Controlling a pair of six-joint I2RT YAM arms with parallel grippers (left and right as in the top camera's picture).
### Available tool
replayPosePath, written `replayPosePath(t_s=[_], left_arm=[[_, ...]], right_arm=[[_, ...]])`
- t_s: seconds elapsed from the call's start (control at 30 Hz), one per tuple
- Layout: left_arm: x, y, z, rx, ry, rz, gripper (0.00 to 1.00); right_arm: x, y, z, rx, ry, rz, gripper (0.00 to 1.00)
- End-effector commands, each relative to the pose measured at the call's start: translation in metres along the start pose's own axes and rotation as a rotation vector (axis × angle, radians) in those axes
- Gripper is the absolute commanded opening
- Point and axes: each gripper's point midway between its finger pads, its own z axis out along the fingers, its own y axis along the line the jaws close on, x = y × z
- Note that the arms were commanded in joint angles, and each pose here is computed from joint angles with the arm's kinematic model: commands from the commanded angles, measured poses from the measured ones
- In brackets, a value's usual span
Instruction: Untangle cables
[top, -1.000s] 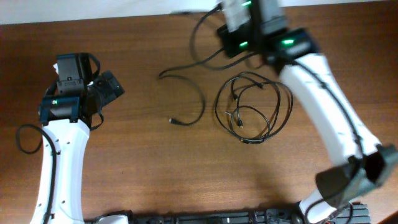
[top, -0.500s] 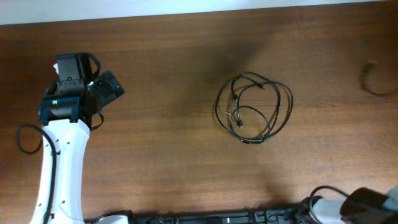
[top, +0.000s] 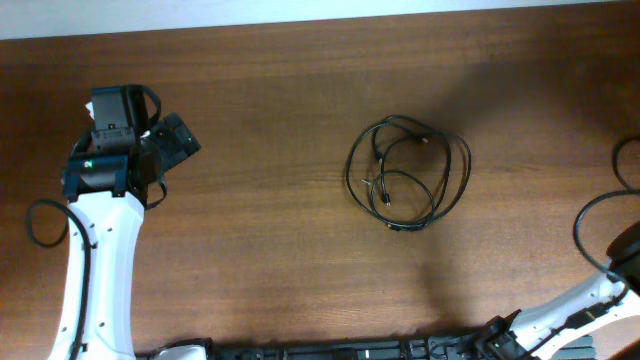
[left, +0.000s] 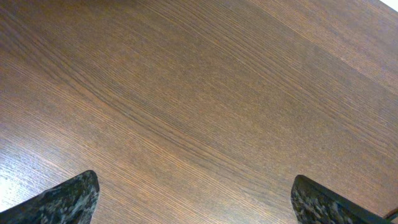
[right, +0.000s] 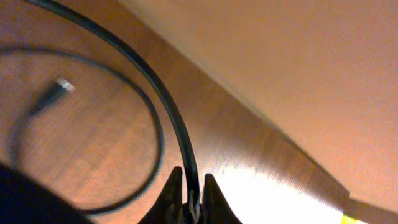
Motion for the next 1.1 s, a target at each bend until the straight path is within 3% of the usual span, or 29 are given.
replayPosePath(t_s=[0.0,0.03,0.07,0.1,0.13,0.27,0.47,0.73,0.83,0.97,1.07], left_arm=[[-0.007,0.002,-0.007,-0.004,-0.029,0.003,0.99],[-0.007,0.002,-0.007,-0.004,-0.029,0.003,0.99],[-0.007,0.002,-0.007,-0.004,-0.029,0.003,0.99],[-0.007,0.002,-0.007,-0.004,-0.029,0.003,0.99],[-0.007,0.002,-0.007,-0.004,-0.029,0.003,0.99],[-0.007,0.002,-0.007,-0.004,-0.029,0.003,0.99],[-0.007,0.002,-0.007,-0.004,-0.029,0.003,0.99],[-0.007,0.002,-0.007,-0.004,-0.029,0.003,0.99],[-0.007,0.002,-0.007,-0.004,-0.029,0.003,0.99],[-0.007,0.002,-0.007,-0.004,-0.029,0.003,0.99],[-0.007,0.002,-0.007,-0.004,-0.029,0.003,0.99]], right_arm=[[0.030,-0.022,0.032,0.060,0.110,0.102,0.08],[0.040,-0.028,0.041,0.066,0.144,0.155,0.22],[0.048,-0.031,0.045,0.061,0.166,0.197,0.57],[0.050,-0.032,0.046,0.046,0.175,0.202,0.70],[0.054,-0.033,0.046,0.047,0.190,0.200,0.80],[0.073,-0.030,0.039,0.045,0.271,0.182,0.95],[0.049,-0.032,-0.011,0.022,0.176,0.206,0.99],[0.008,0.002,-0.092,-0.308,-0.012,0.250,0.99],[0.010,0.064,-0.130,-0.621,0.007,0.201,0.99],[0.044,0.177,-0.198,-0.966,0.114,0.007,0.99],[0.103,0.250,-0.256,-1.087,0.148,-0.361,0.99]])
